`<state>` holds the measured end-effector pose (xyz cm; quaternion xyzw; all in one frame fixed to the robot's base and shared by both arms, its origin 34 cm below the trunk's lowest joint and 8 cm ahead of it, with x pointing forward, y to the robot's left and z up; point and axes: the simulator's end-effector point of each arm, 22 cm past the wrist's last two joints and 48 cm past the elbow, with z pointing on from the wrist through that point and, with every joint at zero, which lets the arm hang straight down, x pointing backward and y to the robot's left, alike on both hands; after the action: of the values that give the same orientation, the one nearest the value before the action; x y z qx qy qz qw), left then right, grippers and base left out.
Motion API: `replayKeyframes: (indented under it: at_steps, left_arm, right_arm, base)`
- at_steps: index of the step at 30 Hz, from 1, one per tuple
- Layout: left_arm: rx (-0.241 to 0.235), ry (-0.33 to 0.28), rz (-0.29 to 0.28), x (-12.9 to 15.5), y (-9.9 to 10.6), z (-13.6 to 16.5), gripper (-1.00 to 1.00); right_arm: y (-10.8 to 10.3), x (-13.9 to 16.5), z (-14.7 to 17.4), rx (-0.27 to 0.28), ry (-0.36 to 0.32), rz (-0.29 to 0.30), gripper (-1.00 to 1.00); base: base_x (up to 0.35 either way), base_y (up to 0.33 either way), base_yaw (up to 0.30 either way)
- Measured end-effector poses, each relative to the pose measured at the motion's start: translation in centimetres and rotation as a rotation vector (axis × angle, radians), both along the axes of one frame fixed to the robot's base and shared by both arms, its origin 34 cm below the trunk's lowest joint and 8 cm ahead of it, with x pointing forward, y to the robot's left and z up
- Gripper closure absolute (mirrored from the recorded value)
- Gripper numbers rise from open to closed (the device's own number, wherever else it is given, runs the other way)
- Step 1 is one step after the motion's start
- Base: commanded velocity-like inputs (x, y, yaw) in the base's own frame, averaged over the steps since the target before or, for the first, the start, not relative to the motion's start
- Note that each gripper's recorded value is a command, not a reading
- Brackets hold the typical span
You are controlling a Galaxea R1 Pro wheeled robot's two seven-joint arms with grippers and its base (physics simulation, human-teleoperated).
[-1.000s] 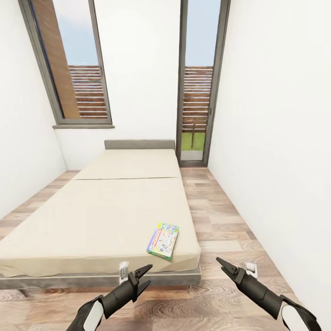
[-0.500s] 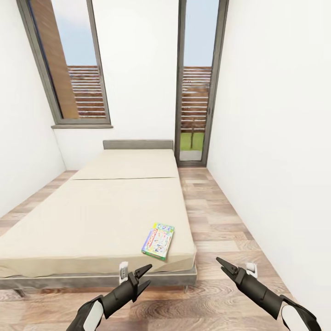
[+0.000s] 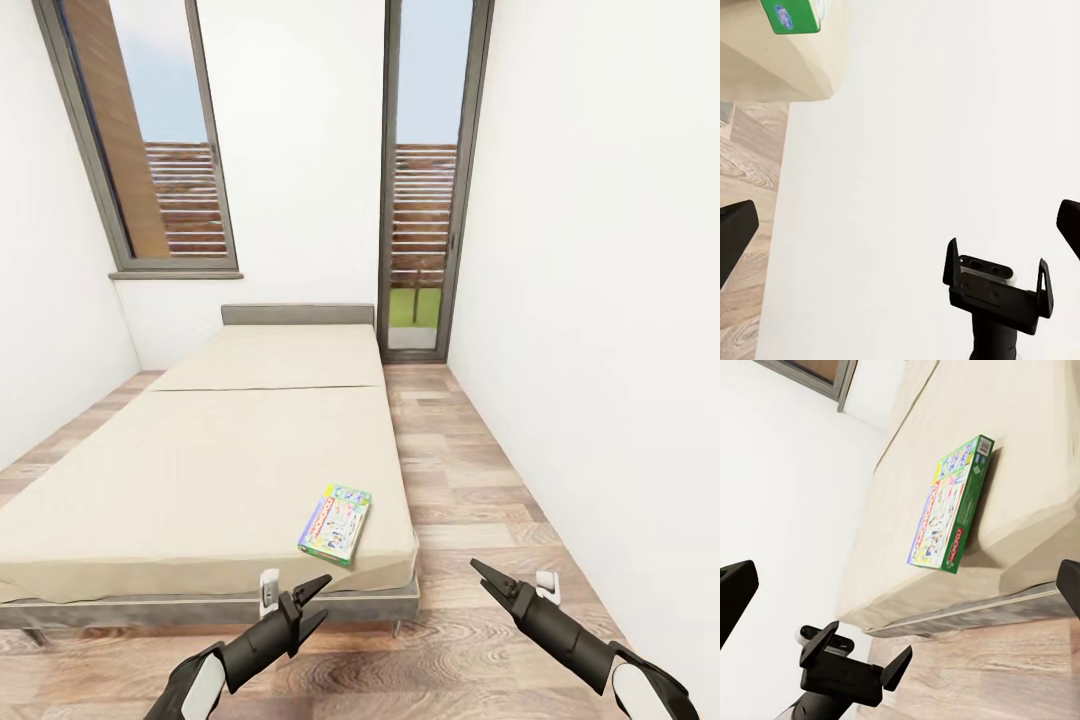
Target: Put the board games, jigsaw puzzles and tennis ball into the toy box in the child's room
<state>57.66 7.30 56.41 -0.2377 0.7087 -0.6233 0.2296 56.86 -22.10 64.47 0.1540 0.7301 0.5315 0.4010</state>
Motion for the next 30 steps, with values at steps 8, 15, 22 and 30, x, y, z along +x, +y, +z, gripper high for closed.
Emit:
replayKeyframes:
  at_steps: [8,15,22,30]
  left_arm:
    - [-0.001,0.001,0.0,-0.3,0.0,-1.2,-1.0]
    - [0.0,0.001,0.001,-0.5,0.1,-2.8,-1.0]
    - [0.006,0.001,0.002,-0.8,0.3,-4.4,-1.0]
    - [0.035,0.007,0.01,-1.0,0.4,-6.5,-1.0]
  right_arm:
    - [0.1,-0.3,-1.3,-0.002,0.001,0.002,-1.0]
    - [0.1,-0.6,-2.8,-0.002,0.001,0.004,-1.0]
    - [0.1,-1.0,-4.3,-0.001,0.0,0.004,-1.0]
    - [-0.1,-1.3,-6.0,0.0,0.0,0.001,-1.0]
  base:
    - [0.0,-0.001,0.0]
    - [0.0,0.0,0.0]
    - [0.0,0.0,0.0]
    - [0.0,0.0,0.0]
